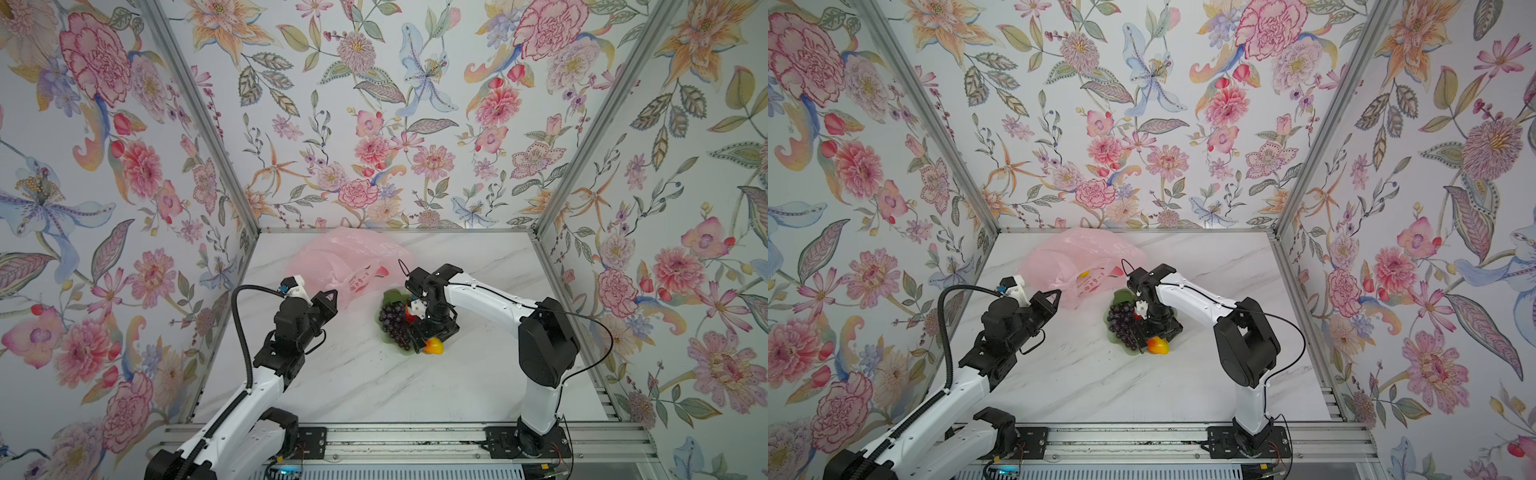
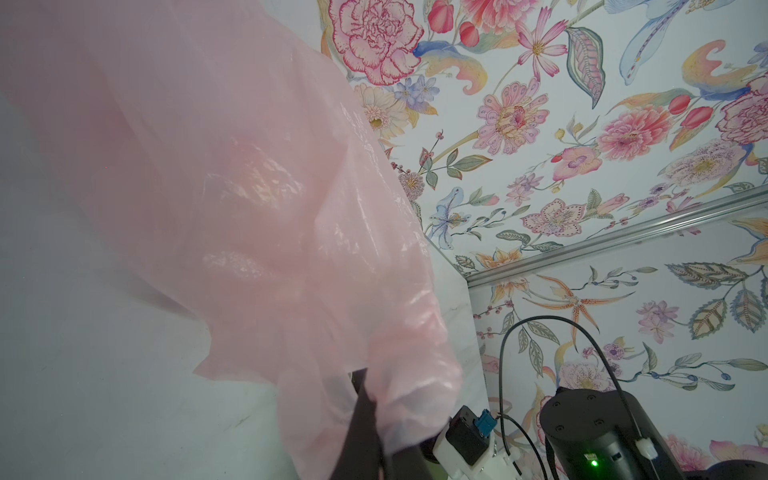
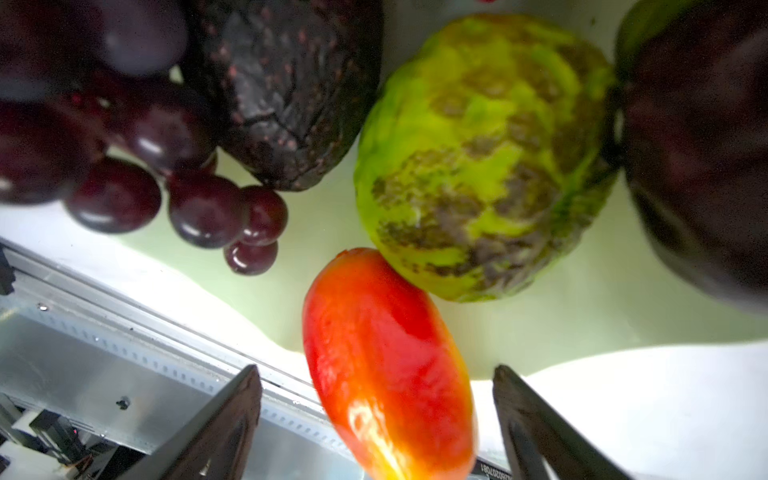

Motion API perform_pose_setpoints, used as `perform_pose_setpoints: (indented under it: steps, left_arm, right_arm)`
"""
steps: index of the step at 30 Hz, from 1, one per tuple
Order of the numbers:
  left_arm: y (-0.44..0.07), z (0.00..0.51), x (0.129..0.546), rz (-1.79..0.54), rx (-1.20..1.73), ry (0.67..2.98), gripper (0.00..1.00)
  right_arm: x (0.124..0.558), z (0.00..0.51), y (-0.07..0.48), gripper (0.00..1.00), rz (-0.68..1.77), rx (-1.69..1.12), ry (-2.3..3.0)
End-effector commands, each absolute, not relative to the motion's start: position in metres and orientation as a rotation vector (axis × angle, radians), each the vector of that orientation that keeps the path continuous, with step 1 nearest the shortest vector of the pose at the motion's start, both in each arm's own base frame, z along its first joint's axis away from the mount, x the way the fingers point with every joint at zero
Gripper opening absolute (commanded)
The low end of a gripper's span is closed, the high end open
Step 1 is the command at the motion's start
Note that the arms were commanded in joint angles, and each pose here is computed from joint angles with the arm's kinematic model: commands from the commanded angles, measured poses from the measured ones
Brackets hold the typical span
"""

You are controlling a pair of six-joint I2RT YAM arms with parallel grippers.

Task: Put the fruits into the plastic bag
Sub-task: 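Lower the right gripper into the dish toward the red-yellow mango, then close the right gripper on the red-yellow mango and lift it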

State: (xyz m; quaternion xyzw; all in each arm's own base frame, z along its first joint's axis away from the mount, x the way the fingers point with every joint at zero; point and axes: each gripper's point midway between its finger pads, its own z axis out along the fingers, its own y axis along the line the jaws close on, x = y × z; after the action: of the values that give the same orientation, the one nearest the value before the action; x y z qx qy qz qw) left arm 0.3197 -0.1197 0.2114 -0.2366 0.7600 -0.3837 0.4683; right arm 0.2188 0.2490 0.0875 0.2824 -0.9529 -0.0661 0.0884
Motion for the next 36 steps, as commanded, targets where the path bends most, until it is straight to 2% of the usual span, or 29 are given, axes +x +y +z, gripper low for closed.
perform_pose_setpoints:
  steps: [1, 8, 19, 25, 31, 36]
  left_arm:
    - [-0.122, 0.210, 0.317, -0.949, -0.570, 1.871, 0.00]
    - [-0.120, 0.210, 0.316, -0.944, -0.574, 1.870, 0.00]
    - [-0.120, 0.211, 0.317, -0.941, -0.576, 1.866, 0.00]
    - [-0.118, 0.209, 0.317, -0.933, -0.585, 1.867, 0.00]
    - [-0.118, 0.209, 0.318, -0.934, -0.586, 1.864, 0.00]
    - [-0.119, 0.210, 0.320, -0.936, -0.583, 1.866, 0.00]
  right_arm:
    - [0.217, 0.089, 0.256, 0.88, -0.278, 0.979, -2.776]
    - [0.231, 0.088, 0.246, 0.86, -0.219, 0.976, -2.804]
    - [0.243, 0.088, 0.257, 0.77, -0.232, 0.975, -2.820]
    - [0.240, 0.083, 0.260, 0.69, -0.241, 0.972, -2.797]
    - [0.241, 0.084, 0.261, 0.54, -0.252, 0.975, -2.801]
    - [0.246, 0.095, 0.263, 0.49, -0.272, 0.964, -2.834]
